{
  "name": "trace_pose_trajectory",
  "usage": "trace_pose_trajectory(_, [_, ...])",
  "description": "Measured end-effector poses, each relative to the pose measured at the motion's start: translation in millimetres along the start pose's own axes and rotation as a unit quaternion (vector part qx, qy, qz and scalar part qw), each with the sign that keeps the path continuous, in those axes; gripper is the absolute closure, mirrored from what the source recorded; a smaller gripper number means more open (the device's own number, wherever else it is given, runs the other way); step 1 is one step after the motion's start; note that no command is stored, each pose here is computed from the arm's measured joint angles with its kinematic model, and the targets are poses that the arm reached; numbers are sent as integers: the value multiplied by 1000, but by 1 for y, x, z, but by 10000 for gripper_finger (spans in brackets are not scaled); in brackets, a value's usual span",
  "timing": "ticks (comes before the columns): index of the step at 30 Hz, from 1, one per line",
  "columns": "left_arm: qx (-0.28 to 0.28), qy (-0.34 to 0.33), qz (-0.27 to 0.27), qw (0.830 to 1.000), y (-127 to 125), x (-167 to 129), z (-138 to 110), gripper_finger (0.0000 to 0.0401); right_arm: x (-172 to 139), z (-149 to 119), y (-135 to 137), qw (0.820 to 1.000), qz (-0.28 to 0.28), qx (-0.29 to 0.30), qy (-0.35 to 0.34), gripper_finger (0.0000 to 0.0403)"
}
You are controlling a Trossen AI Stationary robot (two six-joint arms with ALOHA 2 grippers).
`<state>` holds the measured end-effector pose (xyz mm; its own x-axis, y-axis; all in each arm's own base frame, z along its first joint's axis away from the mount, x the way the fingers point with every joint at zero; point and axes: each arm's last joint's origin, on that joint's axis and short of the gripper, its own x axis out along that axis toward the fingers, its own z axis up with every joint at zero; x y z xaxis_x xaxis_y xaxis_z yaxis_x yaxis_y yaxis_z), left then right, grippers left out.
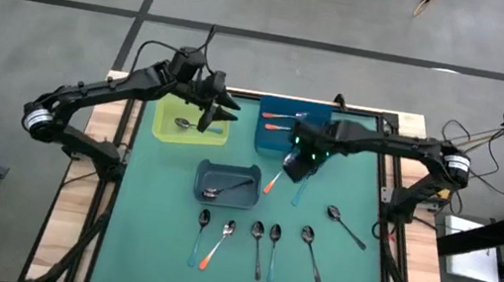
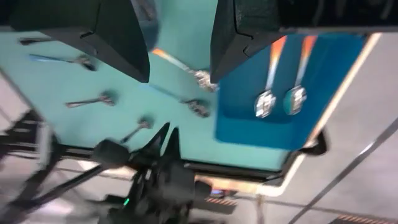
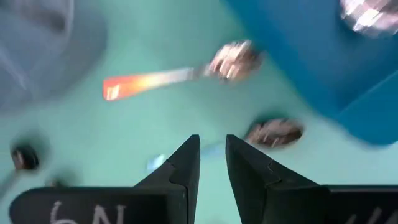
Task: Sort silverware by color (type)
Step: Put the black spoon into the gray bin
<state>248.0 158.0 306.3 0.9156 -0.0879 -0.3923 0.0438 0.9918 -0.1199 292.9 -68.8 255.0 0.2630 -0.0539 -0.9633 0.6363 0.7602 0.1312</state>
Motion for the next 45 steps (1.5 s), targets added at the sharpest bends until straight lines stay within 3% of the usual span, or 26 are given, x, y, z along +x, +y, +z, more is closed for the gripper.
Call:
trace_pose_trajectory(12, [21, -11, -21, 999, -11, 1, 5, 250, 40, -95, 44, 989, -5, -30, 142, 335])
trace_pose_trajectory(24, [21, -21, -19, 999, -11, 1, 7, 250, 33, -164, 20, 982, -22, 61, 175, 335])
trace_pose_trajectory(28, [22, -21, -19, 999, -10, 1, 7, 250, 34, -176, 6, 980, -26, 101, 172, 327])
trace_pose_trajectory(32, [24, -24, -18, 999, -10, 1, 8, 250, 36, -182, -1, 978, -27, 114, 171, 295])
trace_pose_trajectory(38, [26, -27, -14, 999, -10, 1, 9, 250, 47, -186, -5, 980, -47, 75, 181, 246])
trace_pose_trajectory(45, [28, -29, -13, 999, -10, 1, 9, 250, 61, -183, 1, 985, -49, 41, 162, 244])
